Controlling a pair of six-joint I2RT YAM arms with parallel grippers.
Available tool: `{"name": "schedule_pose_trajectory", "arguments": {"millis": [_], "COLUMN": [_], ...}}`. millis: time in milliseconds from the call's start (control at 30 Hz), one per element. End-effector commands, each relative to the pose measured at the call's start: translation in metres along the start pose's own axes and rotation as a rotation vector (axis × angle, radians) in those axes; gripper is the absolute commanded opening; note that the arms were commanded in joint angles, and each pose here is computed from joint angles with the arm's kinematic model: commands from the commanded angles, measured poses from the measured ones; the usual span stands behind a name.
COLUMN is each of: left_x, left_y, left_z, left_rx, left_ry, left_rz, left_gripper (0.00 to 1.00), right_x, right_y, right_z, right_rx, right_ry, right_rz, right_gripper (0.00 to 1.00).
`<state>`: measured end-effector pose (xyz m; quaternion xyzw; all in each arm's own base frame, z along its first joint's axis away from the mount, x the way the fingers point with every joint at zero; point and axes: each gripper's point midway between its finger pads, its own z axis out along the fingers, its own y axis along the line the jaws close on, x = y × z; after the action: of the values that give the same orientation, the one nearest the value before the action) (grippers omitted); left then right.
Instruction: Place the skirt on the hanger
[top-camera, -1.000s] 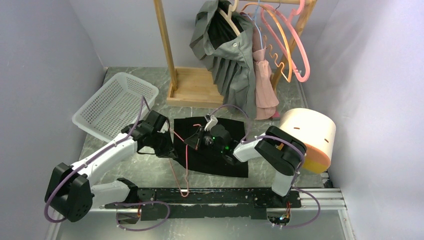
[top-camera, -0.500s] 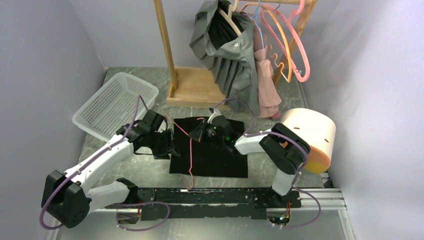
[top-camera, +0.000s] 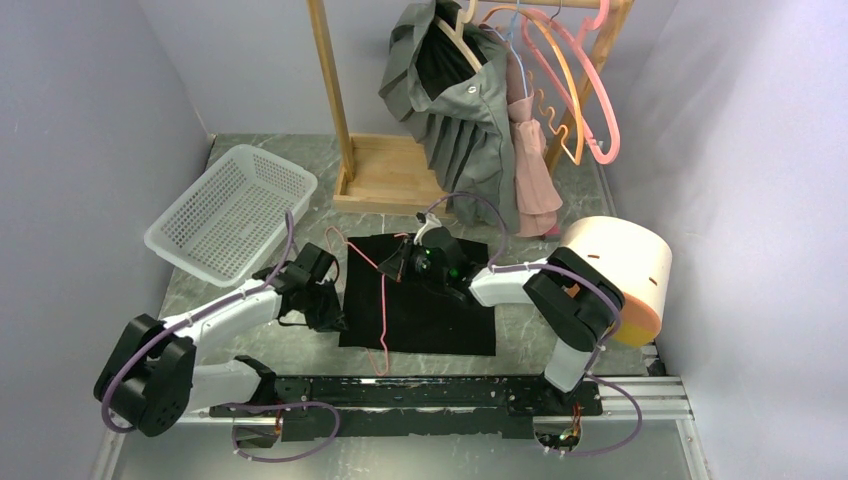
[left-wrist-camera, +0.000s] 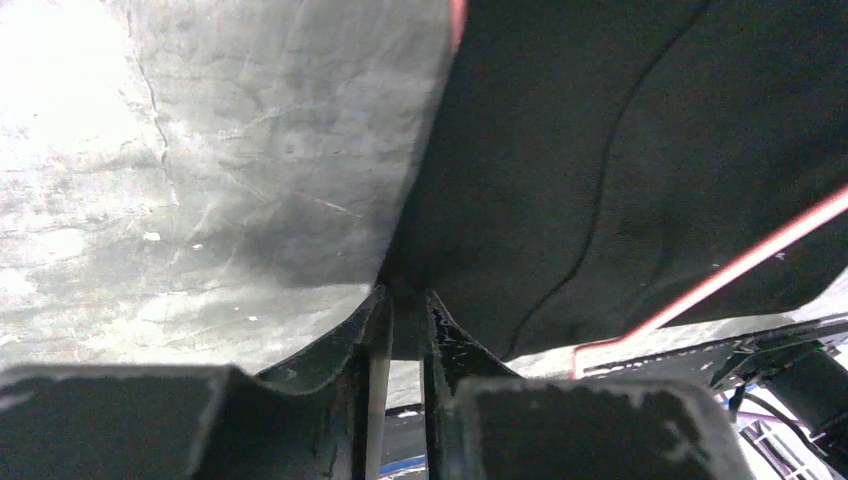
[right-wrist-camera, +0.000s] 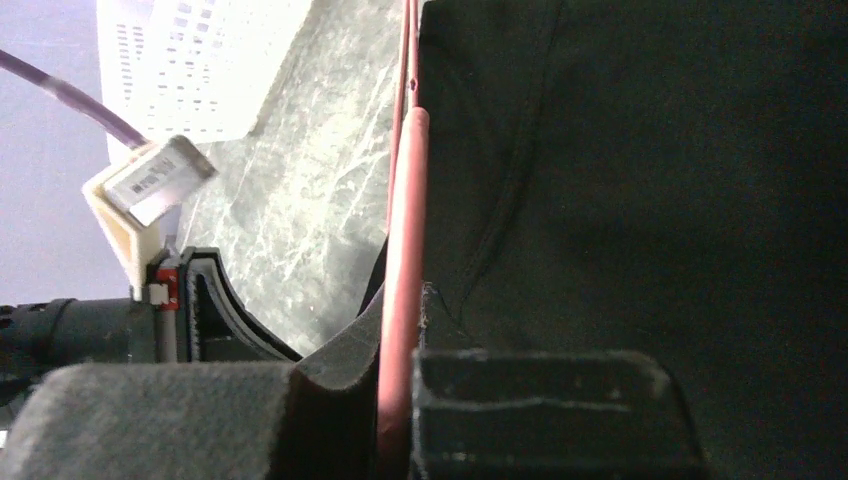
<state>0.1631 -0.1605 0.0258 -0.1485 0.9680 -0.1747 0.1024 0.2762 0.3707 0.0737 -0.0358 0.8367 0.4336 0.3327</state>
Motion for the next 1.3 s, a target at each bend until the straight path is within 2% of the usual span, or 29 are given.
{"name": "schedule_pose_trajectory", "arguments": {"millis": [0, 233, 433, 733, 1000, 1267], "left_x": [0.002, 0.010, 0.013, 0.003, -0.004, -0.019], "left_y": [-0.006, 0.019, 0.017, 0.009, 0.003, -0.009], "left_z": [0.008, 0.015, 0.011, 0.006, 0.000, -0.009], "left_rx": [0.046, -0.055, -0.024, -0.005, 0.013, 0.032], "left_ry": [0.008, 0.023, 0.021, -0.015, -0.046, -0.096], "left_rz": [-0.007, -0.026, -0.026, -0.013, -0.014, 0.006], "left_gripper": [0.19, 0.07, 0.07, 0.07, 0.07, 0.13], "right_x": [-0.012, -0.029, -0.041, -0.034, -0.035, -0.042], "right_y": [-0.015, -0.028, -0.040, -0.051, -0.072, -0.093], "right_z": [-0.003, -0.007, -0.015, -0.028, -0.060, -0.088], "right_rx": [0.090, 0.198, 0.294, 0.368, 0.518, 0.676], "right_ry": [-0.037, -0.109, -0.159, -0.123, -0.131, -0.170], "right_rz": [-0.048, -0.050, -0.015, -0.025, -0.039, -0.041], "right_gripper": [0.00, 0.00, 0.00, 0.00, 0.00, 0.00]}}
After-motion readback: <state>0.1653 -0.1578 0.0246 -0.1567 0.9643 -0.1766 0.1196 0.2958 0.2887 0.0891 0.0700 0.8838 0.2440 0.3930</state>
